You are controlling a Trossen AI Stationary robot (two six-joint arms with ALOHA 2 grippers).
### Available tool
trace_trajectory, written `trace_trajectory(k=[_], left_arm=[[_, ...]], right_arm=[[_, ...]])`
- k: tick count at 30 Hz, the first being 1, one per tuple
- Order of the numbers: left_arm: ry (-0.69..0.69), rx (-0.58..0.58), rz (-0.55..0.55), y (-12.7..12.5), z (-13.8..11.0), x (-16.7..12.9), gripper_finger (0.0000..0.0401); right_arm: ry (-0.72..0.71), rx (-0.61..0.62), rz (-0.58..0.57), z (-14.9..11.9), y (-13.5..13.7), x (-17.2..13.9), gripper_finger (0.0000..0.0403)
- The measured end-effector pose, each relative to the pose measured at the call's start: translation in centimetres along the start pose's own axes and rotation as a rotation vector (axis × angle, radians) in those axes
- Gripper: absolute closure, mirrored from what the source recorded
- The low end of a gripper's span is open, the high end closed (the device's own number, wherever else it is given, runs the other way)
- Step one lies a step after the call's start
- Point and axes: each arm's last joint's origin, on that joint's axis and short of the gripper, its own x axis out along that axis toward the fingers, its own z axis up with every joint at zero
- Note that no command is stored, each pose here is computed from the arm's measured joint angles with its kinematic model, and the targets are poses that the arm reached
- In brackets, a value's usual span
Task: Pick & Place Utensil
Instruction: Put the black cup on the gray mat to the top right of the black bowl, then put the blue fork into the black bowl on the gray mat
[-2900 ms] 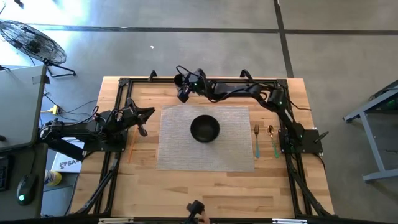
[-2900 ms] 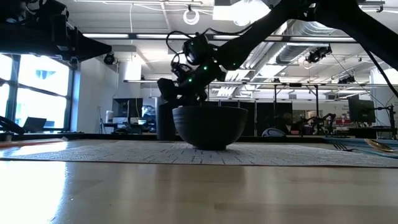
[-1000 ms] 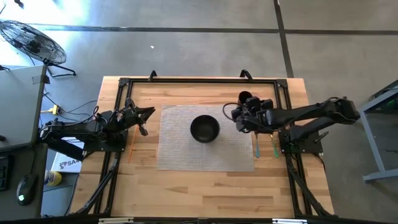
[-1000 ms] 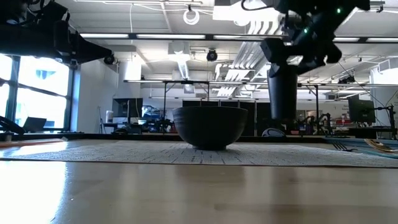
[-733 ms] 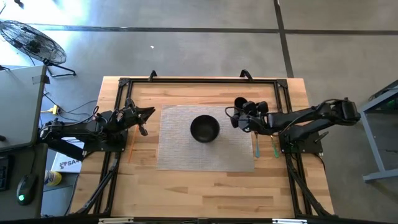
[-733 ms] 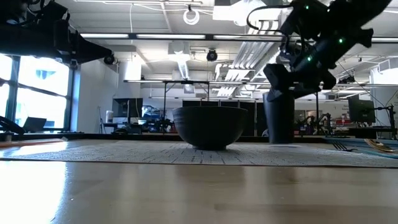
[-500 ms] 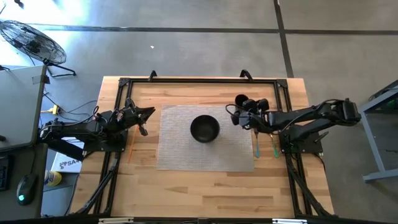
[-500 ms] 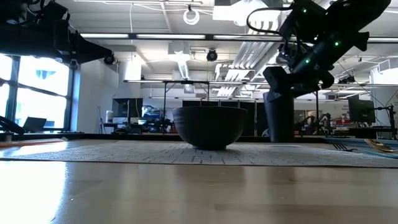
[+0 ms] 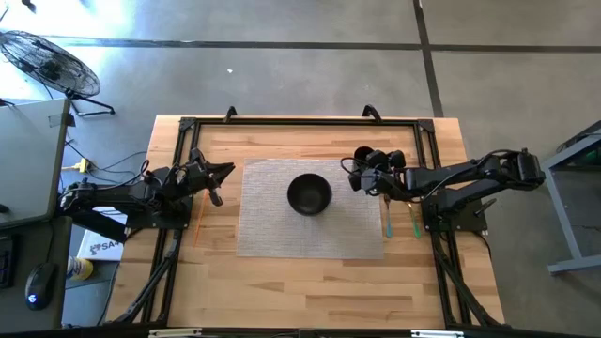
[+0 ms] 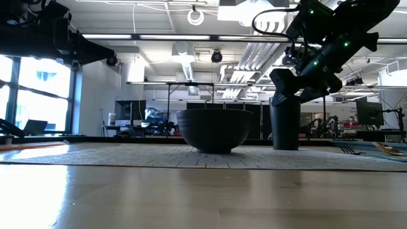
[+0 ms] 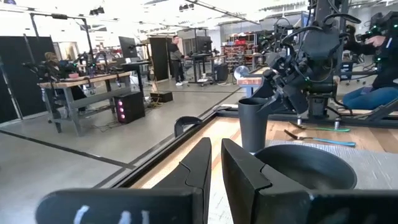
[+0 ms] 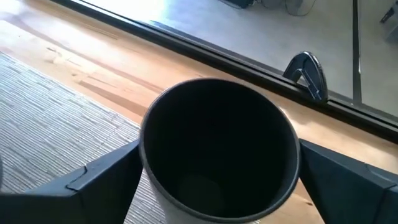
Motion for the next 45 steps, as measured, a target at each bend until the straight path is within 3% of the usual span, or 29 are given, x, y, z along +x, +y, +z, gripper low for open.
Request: trace_trajectory(k=[18,23,28,32,37,45], left_arm=[[0.0,0.0,0.002,0.0,0.0,0.0,0.0366],[0.001,0.001,0.003,0.0,0.0,0.0,0.0366],[0.001,0.001,0.006,0.0,0.0,0.0,0.0366],[0.002,0.001,0.02,0.1,0.0,0.0,0.0366],[0.003,0.001,0.025,0.1,0.0,0.0,0.0366],[0.004,0.001,0.026,0.1,0.0,0.0,0.0366]], right_arm=[[0.17,-0.034,0.086,-0.3,-0.7,0.7,0.0003],[0.228,-0.026,0.095,0.3,-1.5,-0.4,0.0004],[0.385,-0.024,0.057,1.6,-2.7,-2.3,0.0012],[0.549,0.041,0.076,2.0,-2.5,-3.8,0.0031],[0.796,0.238,0.088,0.0,-2.2,-4.9,0.006],[0.86,0.372,-0.035,-4.4,-2.9,-4.7,0.0105]])
